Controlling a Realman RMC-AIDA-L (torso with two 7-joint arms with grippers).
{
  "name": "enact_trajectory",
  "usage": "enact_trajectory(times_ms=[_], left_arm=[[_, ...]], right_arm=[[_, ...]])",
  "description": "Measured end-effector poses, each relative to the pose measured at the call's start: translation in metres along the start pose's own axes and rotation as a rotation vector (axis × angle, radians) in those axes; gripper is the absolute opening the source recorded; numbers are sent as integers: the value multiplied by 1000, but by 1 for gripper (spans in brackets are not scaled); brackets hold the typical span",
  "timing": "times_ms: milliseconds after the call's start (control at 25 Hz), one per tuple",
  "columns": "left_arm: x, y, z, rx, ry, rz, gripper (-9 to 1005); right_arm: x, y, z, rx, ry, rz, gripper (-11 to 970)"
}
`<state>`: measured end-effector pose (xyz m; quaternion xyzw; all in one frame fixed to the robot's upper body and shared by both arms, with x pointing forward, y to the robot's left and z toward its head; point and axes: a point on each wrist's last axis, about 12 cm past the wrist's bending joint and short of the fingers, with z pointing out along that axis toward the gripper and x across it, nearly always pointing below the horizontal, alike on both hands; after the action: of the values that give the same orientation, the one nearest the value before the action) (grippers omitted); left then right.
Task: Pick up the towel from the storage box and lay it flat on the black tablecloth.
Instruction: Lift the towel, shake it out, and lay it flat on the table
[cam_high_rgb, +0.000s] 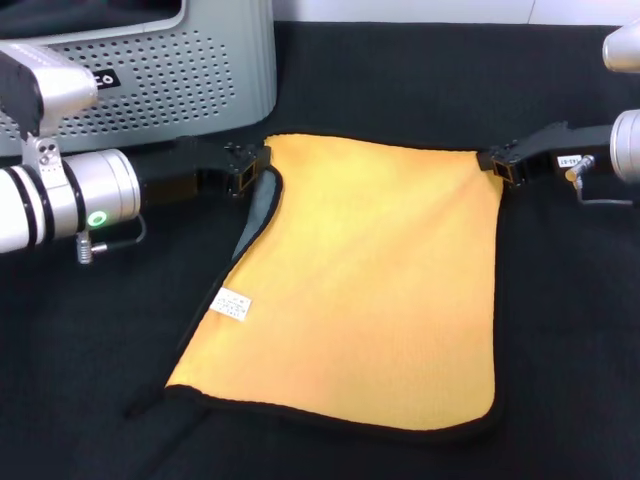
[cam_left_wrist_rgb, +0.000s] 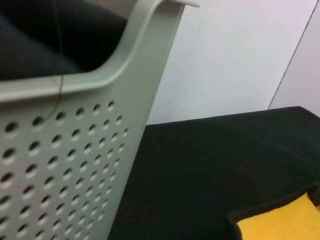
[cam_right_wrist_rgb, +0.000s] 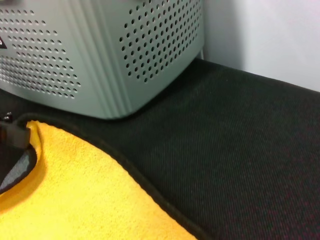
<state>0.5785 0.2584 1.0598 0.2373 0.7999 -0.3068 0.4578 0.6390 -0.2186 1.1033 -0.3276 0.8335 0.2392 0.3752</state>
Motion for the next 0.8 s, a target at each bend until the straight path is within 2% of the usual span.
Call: enact_trajectory(times_ms=[320,800], left_arm=[[-8,0,3,12,2,27,19],[-7,-1,6,11,26,56,19]], right_arm=[[4,0,0,1,6,-5,60],[9,-2,1,18,11,6,65]])
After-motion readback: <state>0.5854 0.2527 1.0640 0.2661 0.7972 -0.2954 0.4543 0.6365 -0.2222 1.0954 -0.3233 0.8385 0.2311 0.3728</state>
